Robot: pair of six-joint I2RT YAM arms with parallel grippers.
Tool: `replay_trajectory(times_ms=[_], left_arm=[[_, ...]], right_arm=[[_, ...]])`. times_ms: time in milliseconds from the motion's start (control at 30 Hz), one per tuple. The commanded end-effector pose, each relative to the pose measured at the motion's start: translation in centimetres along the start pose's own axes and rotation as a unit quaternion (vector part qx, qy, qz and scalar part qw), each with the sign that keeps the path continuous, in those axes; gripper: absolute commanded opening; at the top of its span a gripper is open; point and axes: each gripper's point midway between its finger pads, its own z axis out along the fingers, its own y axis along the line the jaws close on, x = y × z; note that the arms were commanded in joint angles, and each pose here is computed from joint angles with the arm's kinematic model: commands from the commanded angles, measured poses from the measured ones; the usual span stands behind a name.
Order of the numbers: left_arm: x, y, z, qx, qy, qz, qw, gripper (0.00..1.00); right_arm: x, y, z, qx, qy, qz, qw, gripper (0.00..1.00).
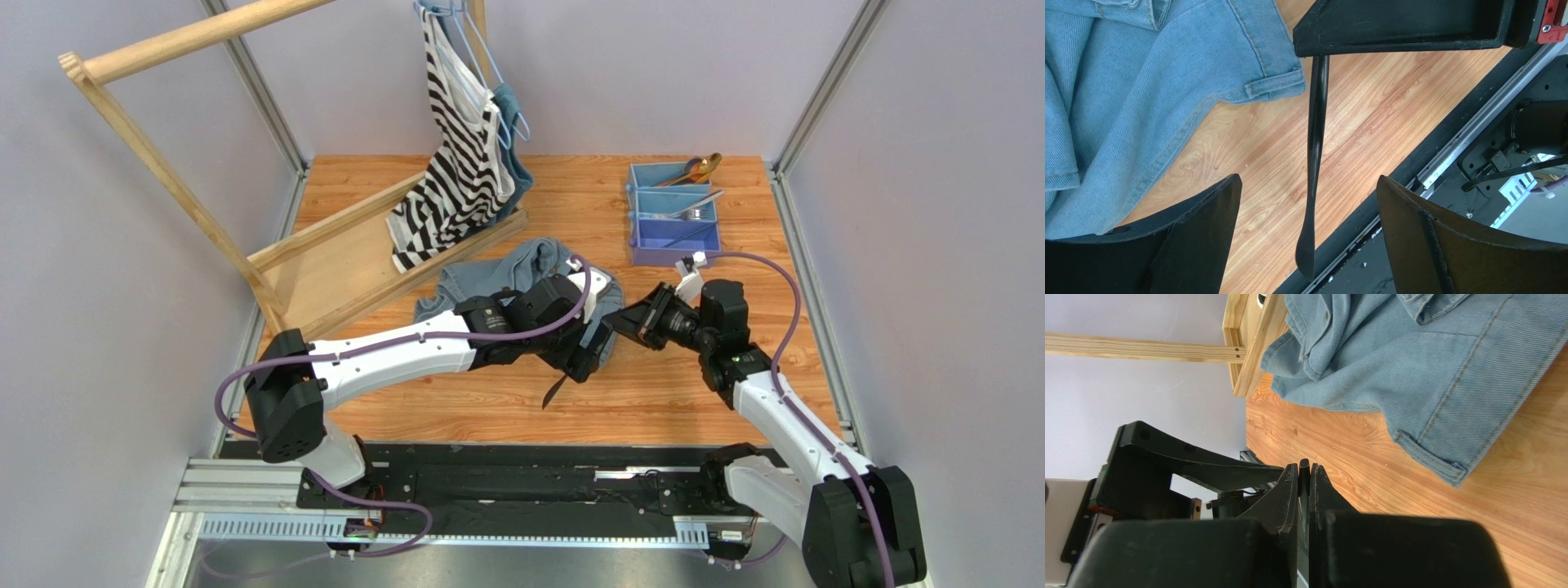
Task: Sort the eating utensils into containers
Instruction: Pick up the knife at the center of the board, then place the knife in the storage box.
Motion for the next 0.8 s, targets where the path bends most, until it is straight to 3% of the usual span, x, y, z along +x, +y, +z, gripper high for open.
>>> replay_trajectory(times_ms=[0, 333, 633, 767], left_arm=[[-3.2, 0.1, -2.0, 0.003, -0.041, 0.001, 0.999, 0.9], [-3.8, 3.7, -4.5, 0.029, -0.063, -0.051, 0.996, 0.94], [-1.4, 11.0, -8.3, -0.001, -0.08, -0.128, 0.989, 0.99], [-0.6, 11.9, -9.5, -0.005, -0.08, -0.13, 0.988, 0.99]], right_arm=[[-0.7, 0.4, -0.3, 0.004, -0.018, -0.027, 0.999, 0.0], [-0.8, 0.3, -1.0, 0.021, -0.027, -0.035, 0.999, 0.0], [-1.5, 0.5, -1.6, 0.034, -0.042, -0.046, 0.997, 0.0], [-2.7, 1.2, -1.8, 0.038, -0.055, -0.059, 0.996, 0.0]])
